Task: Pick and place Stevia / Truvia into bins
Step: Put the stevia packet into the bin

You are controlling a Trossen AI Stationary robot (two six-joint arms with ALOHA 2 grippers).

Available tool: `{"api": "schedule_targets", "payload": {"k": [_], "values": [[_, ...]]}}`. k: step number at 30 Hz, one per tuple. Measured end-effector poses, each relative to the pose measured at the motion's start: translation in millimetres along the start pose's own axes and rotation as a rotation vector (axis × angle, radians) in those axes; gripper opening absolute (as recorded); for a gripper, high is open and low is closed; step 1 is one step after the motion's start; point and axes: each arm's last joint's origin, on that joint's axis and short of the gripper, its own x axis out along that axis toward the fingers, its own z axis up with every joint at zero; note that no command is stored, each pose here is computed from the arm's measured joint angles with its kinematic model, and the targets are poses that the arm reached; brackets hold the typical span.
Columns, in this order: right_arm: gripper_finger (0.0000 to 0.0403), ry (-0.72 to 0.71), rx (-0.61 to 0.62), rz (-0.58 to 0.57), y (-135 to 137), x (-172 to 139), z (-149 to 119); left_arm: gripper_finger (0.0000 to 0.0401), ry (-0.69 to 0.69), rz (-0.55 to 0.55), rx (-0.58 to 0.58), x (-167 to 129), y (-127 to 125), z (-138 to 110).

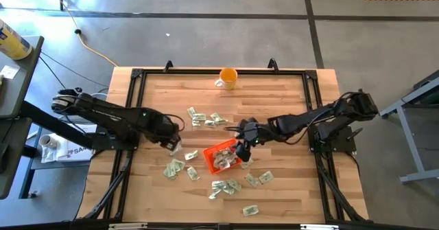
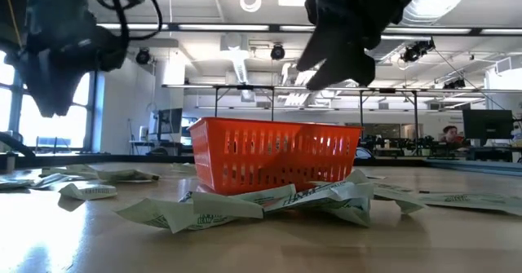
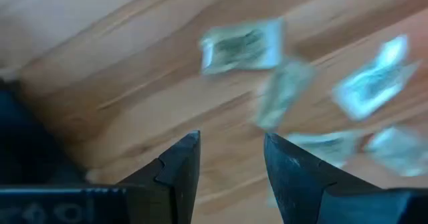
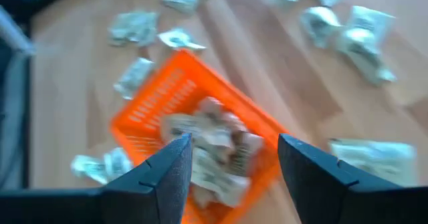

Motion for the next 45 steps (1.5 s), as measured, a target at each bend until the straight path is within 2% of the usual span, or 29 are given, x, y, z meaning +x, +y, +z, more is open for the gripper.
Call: {"api": "schedule_targets", "payload": {"k": [2, 4, 6, 8, 10, 17, 21, 27, 34, 37, 40, 43, 45], "values": [[0.0211, 0.022, 0.000, -0.034, -4, -2, -2, 0.0200, -0.014, -0.021, 0.183, 7, 0, 1], [0.0211, 0.043, 0.001, -0.050, -6, -2, -3, 0.0200, -0.075, -0.047, 0.443, 9, -6, -2], [0.0211, 0.063, 0.003, -0.057, -9, -2, -3, 0.0200, -0.151, -0.044, 0.649, 9, -11, -4], [0.0211, 0.077, 0.016, -0.067, -11, -2, -3, 0.0200, -0.213, -0.009, 0.747, 9, -12, 0], [0.0211, 0.088, 0.029, -0.079, -14, -2, -4, 0.0200, -0.215, 0.036, 0.800, 14, -10, 7], [0.0211, 0.094, 0.050, -0.092, -17, -2, -3, 0.0200, -0.051, 0.049, 0.843, 48, 6, 24], [0.0211, 0.102, 0.059, -0.104, -19, -2, -3, 0.0200, -0.073, 0.030, 0.843, 53, 5, 32], [0.0211, 0.111, 0.059, -0.112, -19, -2, -4, 0.0200, -0.063, -0.057, 0.914, 57, 2, 35], [0.0211, 0.125, 0.060, -0.121, -20, -2, -6, 0.0195, 0.018, -0.033, 0.914, 78, 7, 32], [0.0211, 0.133, 0.059, -0.127, -21, -2, -6, 0.0168, 0.016, 0.001, 0.908, 80, 7, 33], [0.0211, 0.144, 0.075, -0.137, -22, -3, -8, 0.0112, 0.006, 0.017, 0.892, 80, 7, 33], [0.0211, 0.153, 0.076, -0.139, -22, -3, -8, 0.0039, -0.005, 0.029, 0.887, 75, 4, 36], [0.0211, 0.156, 0.079, -0.135, -22, -3, -9, 0.0020, -0.016, 0.025, 0.868, 71, 0, 38]]}}
